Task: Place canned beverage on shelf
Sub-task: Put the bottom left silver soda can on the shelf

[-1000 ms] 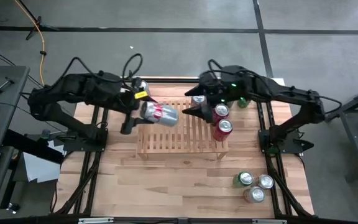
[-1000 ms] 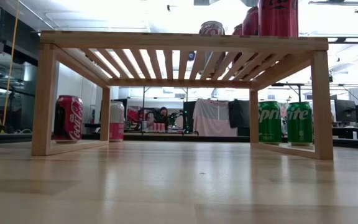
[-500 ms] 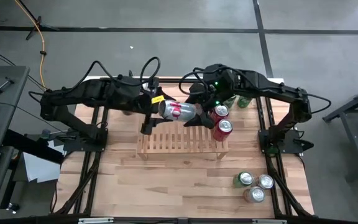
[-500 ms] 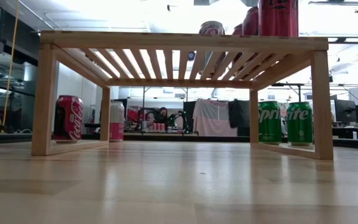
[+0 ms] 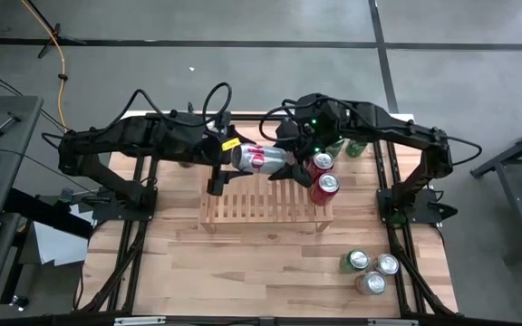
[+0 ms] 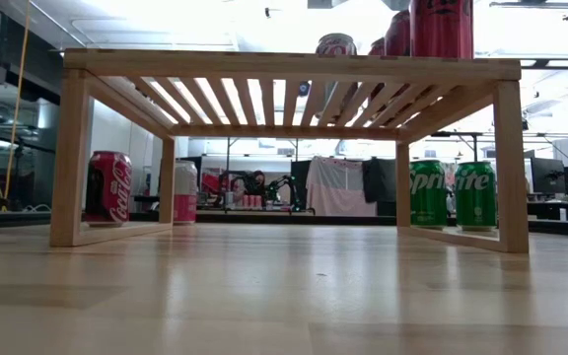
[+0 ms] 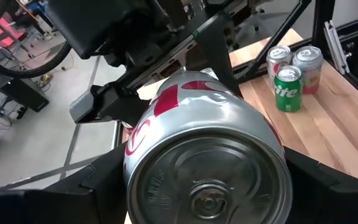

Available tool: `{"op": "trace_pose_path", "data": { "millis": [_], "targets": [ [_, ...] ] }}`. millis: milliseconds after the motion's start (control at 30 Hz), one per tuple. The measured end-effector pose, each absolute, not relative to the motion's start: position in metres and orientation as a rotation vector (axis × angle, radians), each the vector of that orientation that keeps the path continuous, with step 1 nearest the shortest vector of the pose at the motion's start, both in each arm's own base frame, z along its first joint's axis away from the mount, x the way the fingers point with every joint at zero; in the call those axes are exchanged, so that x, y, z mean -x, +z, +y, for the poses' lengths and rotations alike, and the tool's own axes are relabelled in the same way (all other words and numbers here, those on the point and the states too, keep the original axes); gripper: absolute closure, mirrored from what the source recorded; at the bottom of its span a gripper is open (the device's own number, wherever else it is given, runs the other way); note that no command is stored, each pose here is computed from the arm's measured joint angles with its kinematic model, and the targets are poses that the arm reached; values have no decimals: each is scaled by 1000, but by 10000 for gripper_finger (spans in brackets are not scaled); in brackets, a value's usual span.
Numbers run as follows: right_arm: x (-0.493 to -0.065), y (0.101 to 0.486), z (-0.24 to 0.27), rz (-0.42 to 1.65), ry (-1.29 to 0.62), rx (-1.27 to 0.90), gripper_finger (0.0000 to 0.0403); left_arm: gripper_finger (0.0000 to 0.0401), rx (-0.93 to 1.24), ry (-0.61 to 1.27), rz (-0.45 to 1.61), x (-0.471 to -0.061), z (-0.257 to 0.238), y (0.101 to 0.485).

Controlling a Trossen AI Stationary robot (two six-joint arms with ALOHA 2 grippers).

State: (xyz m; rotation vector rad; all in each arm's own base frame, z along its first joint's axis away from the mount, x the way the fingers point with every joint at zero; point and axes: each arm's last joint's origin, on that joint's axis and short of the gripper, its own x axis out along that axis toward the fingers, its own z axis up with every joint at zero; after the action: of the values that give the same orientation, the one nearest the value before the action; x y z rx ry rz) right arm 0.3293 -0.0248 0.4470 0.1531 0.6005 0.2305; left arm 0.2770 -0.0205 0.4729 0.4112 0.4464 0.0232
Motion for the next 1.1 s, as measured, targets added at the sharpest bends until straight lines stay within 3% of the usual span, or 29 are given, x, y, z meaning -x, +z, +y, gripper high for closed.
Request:
{"op": "trace_pose_path", "data": {
  "millis": [100, 200, 267, 400, 467, 600, 767, 900, 1100],
  "targets": [
    [-326, 449, -26, 612, 247, -148, 118, 108, -366, 42, 438, -277, -22, 473],
    [-317, 446, -31, 683, 227, -122, 118, 38, -238, 55, 470, -274, -22, 471],
    [-308, 445, -35, 733, 214, -122, 118, 18, -170, 71, 493, -265, -21, 472],
    [-293, 442, -40, 838, 179, -152, 118, 41, -3, 149, 629, -244, -18, 464],
    [-293, 445, -41, 803, 179, -148, 118, 49, 47, 180, 603, -238, -19, 458],
    [-299, 455, -42, 679, 160, -123, 118, 51, 111, 200, 326, -232, -31, 433],
    [-322, 457, -45, 468, 127, -94, 118, 49, 296, 305, -72, -229, -30, 369],
    [-344, 452, -49, 242, 106, -87, 118, 49, 407, 363, -433, -218, -26, 347],
    [-360, 431, -58, 71, 27, -157, 118, 48, 333, 376, -565, -217, -25, 351]
  ]
}}
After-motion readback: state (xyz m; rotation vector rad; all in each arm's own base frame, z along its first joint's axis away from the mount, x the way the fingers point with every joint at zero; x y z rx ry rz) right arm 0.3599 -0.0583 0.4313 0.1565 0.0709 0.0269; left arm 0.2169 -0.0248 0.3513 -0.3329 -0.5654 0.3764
